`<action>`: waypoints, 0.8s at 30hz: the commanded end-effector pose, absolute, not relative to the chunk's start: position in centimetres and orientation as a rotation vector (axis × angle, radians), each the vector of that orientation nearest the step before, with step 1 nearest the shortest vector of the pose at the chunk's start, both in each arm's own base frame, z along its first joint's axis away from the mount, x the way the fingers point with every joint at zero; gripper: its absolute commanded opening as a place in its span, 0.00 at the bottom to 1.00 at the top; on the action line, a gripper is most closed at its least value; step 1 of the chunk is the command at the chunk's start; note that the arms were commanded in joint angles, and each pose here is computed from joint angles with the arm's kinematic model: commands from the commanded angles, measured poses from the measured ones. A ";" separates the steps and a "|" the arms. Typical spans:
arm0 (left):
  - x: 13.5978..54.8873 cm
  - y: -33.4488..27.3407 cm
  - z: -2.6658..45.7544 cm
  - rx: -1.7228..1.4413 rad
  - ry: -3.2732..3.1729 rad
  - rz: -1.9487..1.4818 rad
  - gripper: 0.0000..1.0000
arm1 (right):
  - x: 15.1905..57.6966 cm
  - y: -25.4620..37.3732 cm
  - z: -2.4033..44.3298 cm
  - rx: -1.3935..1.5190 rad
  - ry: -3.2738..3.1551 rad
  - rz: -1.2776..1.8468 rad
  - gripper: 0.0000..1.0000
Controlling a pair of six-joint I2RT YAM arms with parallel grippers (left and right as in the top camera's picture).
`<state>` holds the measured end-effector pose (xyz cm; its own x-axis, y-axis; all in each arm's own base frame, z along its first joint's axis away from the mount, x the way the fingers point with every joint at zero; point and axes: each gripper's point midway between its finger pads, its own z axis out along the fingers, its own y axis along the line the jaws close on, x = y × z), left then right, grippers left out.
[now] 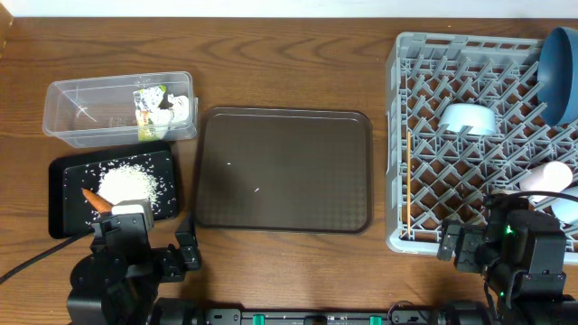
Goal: Sort waste into correct bins and load items into the dishwasher rack
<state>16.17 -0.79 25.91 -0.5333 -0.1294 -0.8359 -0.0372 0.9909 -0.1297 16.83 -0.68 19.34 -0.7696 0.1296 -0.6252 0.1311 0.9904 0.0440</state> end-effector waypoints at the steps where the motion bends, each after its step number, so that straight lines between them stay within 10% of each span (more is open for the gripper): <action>1: 16.1 -0.6 26.0 -0.130 2.123 -0.110 0.97 | 16.7 -0.7 19.1 0.180 2.463 -0.010 0.99; 24: 16.1 -0.6 26.0 -0.130 2.123 -0.110 0.97 | 19.8 1.0 22.6 0.077 1.843 0.111 0.99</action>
<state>16.17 -0.79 25.89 -0.5336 -0.1294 -0.8358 -0.0372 0.9909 -0.1296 19.39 0.88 23.73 -0.3237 0.1150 -0.9391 0.0063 0.9928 0.1194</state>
